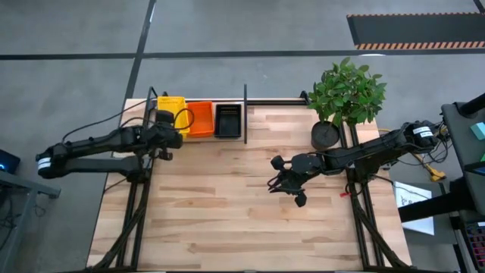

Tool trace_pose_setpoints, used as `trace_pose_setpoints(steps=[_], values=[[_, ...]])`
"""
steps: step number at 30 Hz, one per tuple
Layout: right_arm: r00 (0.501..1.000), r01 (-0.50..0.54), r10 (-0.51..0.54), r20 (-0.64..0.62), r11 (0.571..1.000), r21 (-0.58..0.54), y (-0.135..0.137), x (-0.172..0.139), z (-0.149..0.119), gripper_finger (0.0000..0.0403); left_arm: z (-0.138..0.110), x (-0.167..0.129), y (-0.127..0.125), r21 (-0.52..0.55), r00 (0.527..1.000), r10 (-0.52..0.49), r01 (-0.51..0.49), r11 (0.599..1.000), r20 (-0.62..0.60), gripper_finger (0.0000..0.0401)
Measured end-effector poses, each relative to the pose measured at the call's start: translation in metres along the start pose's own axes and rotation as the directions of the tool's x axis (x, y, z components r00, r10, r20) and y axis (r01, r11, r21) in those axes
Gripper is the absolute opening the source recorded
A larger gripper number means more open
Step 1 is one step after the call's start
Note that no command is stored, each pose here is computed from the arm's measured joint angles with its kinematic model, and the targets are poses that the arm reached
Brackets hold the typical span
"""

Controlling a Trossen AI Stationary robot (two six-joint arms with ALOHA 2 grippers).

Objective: Stack baskets on shelf by color
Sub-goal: Stack the yellow bin on the yellow bin on the shelf

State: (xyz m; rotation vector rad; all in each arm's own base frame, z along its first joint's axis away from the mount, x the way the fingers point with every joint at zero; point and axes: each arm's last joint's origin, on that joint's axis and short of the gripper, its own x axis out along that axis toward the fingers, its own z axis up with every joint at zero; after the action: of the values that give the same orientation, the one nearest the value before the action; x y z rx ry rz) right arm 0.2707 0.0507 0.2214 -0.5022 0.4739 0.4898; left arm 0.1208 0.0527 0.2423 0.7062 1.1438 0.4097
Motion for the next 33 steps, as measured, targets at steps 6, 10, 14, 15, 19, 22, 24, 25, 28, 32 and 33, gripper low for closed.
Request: trace_pose_setpoints(steps=[6, 10, 14, 15, 19, 22, 24, 25, 28, 32, 33], values=[[1.000, 0.000, 0.000, -0.001, 1.000, 0.009, 0.000, 0.000, 0.000, 0.0031, 0.005, 0.005, 0.001, -0.001, 1.000, -0.003, 0.003, 1.000, -0.007, 0.0000], [1.000, 0.000, 0.000, -0.001, 1.000, 0.009, 0.000, 0.000, 0.000, 0.0031, 0.006, 0.007, 0.000, -0.002, 1.000, -0.007, 0.007, 1.000, -0.012, 0.0006], [1.000, 0.000, 0.000, -0.001, 1.000, 0.009, 0.000, 0.000, 0.000, 0.0031, 0.004, 0.004, 0.001, -0.011, 1.000, 0.002, -0.002, 1.000, 0.000, 0.0030], [1.000, 0.000, 0.000, -0.001, 1.000, 0.009, 0.000, 0.000, 0.000, 0.0031, 0.004, 0.003, 0.001, -0.015, 1.000, 0.006, -0.006, 1.000, 0.005, 0.0036], [1.000, 0.000, 0.000, -0.002, 1.000, 0.009, 0.000, 0.000, 0.000, 0.0031, 0.001, -0.001, 0.003, -0.028, 1.000, 0.021, -0.020, 0.999, 0.021, 0.0061], [1.000, -0.001, 0.002, -0.004, 1.000, 0.015, 0.000, 0.000, 0.000, 0.0031, 0.000, -0.004, 0.003, -0.051, 0.999, 0.030, -0.029, 0.998, 0.033, 0.0073], [1.000, -0.004, 0.004, -0.009, 1.000, 0.024, 0.000, 0.000, -0.001, 0.0031, 0.000, -0.005, 0.004, -0.109, 0.999, 0.033, -0.029, 0.994, 0.038, 0.0077], [1.000, -0.006, 0.006, -0.011, 1.000, 0.029, 0.001, 0.000, -0.001, 0.0031, 0.000, -0.006, 0.005, -0.147, 0.998, 0.036, -0.029, 0.989, 0.046, 0.0078], [1.000, -0.009, 0.009, -0.016, 0.999, 0.036, 0.001, 0.000, -0.002, 0.0031, 0.003, -0.009, 0.008, -0.249, 0.997, 0.030, -0.010, 0.969, 0.074, 0.0079], [1.000, -0.012, 0.012, -0.022, 0.999, 0.037, 0.002, 0.000, -0.004, 0.0031, 0.013, -0.008, 0.016, -0.455, 0.986, 0.090, -0.016, 0.891, 0.141, 0.0079], [1.000, -0.012, 0.013, -0.025, 0.999, 0.038, 0.002, 0.001, -0.005, 0.0031, 0.017, -0.006, 0.018, -0.496, 0.982, 0.103, -0.012, 0.868, 0.156, 0.0079]])
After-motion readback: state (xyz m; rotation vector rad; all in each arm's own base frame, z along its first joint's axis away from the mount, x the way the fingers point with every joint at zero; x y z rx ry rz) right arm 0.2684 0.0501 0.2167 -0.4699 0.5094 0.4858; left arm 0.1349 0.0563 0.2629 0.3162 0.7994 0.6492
